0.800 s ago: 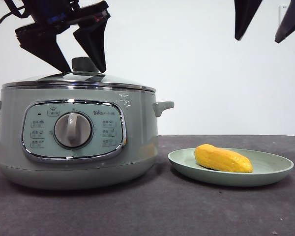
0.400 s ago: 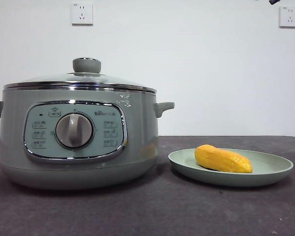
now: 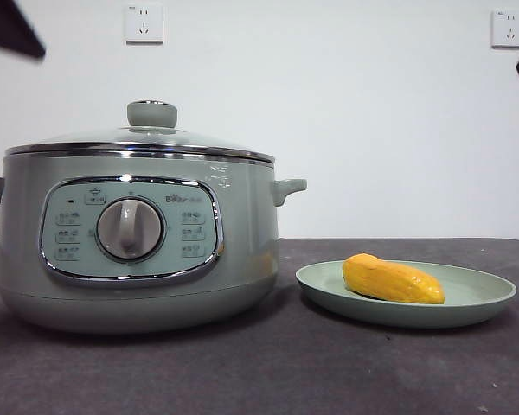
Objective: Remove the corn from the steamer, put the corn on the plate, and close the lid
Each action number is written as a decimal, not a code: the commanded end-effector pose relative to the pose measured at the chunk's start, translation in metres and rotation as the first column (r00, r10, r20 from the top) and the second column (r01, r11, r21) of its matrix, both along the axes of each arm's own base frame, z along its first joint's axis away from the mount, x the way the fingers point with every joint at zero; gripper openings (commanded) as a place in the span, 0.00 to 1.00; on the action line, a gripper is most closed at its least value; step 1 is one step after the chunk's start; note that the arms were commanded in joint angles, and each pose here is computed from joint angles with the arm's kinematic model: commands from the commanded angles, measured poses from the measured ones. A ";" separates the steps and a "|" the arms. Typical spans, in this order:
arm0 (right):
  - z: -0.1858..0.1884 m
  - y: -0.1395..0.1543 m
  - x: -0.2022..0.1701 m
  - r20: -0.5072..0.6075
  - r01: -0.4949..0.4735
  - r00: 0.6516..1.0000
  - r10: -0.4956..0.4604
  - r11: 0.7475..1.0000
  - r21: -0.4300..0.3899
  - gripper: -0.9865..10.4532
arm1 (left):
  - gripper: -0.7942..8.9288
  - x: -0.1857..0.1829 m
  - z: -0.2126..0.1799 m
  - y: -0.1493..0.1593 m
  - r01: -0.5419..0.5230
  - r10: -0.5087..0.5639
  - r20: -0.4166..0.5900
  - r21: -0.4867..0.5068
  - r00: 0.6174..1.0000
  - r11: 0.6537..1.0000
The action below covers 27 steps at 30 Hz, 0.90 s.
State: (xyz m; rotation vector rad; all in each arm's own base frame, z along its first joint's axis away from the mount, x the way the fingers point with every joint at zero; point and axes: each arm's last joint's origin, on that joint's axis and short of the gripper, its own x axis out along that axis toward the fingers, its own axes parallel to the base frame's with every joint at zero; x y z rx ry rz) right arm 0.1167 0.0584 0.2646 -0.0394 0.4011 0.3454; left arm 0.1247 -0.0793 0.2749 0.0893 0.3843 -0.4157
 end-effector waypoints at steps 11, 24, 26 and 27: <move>-0.001 0.000 0.001 -0.020 0.034 0.999 -0.033 0.999 0.041 0.09 | 0.08 -0.002 -0.008 0.000 0.006 -0.004 -0.080 0.027 0.997 1.000; -0.002 0.000 0.001 -0.020 0.034 0.999 -0.033 0.999 0.040 0.09 | 0.08 -0.030 -0.015 0.049 -0.203 0.184 0.259 0.045 0.948 0.978; -0.001 0.000 0.001 -0.020 0.034 0.999 -0.033 0.999 0.041 0.09 | 0.08 -0.031 -0.042 0.058 -0.239 0.229 0.289 0.000 0.929 0.971; -0.001 0.000 0.001 -0.020 0.034 0.999 -0.033 0.999 0.041 0.09 | 0.08 -0.030 -0.052 0.061 -0.253 0.246 0.289 -0.015 0.925 0.967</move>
